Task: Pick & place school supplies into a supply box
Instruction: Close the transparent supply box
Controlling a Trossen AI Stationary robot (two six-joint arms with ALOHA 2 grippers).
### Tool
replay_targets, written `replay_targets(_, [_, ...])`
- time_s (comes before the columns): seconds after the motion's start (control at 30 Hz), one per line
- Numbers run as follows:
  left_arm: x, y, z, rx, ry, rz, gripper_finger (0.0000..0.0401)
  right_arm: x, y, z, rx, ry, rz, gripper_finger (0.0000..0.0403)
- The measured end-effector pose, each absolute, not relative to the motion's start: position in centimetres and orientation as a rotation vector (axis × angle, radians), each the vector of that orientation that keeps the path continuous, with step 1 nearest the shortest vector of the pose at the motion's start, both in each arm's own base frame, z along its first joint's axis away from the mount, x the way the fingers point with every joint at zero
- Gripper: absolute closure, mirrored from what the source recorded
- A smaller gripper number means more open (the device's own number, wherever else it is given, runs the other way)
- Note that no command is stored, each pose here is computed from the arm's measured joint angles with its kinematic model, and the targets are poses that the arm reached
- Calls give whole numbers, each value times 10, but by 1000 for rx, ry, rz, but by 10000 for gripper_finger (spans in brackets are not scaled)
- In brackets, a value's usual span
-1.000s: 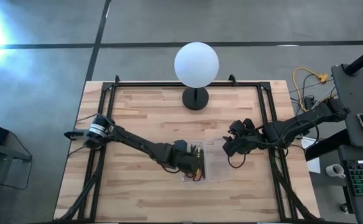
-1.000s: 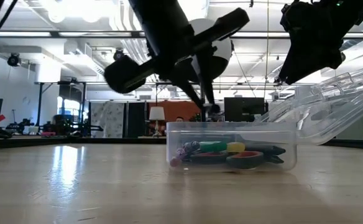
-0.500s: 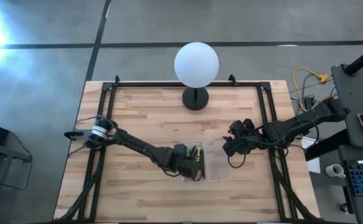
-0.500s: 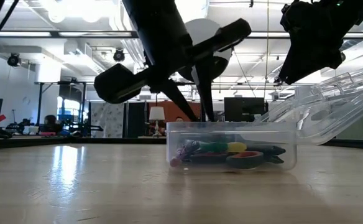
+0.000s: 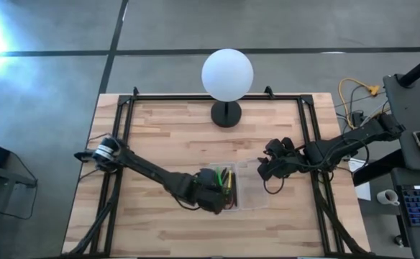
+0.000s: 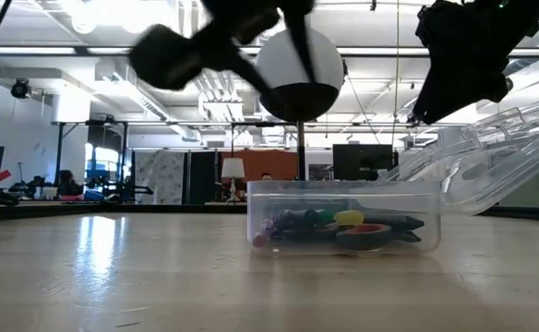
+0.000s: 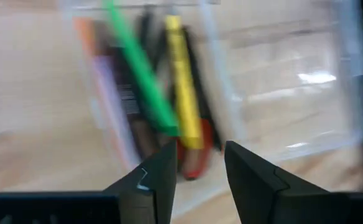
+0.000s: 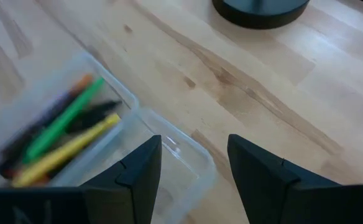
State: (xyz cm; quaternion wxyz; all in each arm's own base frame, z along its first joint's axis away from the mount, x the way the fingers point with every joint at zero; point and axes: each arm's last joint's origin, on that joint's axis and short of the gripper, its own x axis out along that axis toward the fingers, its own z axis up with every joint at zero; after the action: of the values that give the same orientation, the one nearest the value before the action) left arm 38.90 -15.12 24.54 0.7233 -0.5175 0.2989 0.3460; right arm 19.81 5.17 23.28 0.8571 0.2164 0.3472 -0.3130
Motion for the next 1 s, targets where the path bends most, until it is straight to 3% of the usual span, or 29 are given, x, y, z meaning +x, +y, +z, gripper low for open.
replay_targets(0.23, [349,-159,246,-1036,758,979,283,204,53,237,528,648,-656,227])
replay_targets(0.47, [344,-158,238,-1005,777,1000,283,212,60,244,698,631,-520,227])
replay_targets(0.77, [328,-147,248,-981,710,858,283,220,64,258,626,590,-391,227])
replay_targets(1.0, [302,-128,232,-1060,583,698,283,225,65,269,727,503,-376,227])
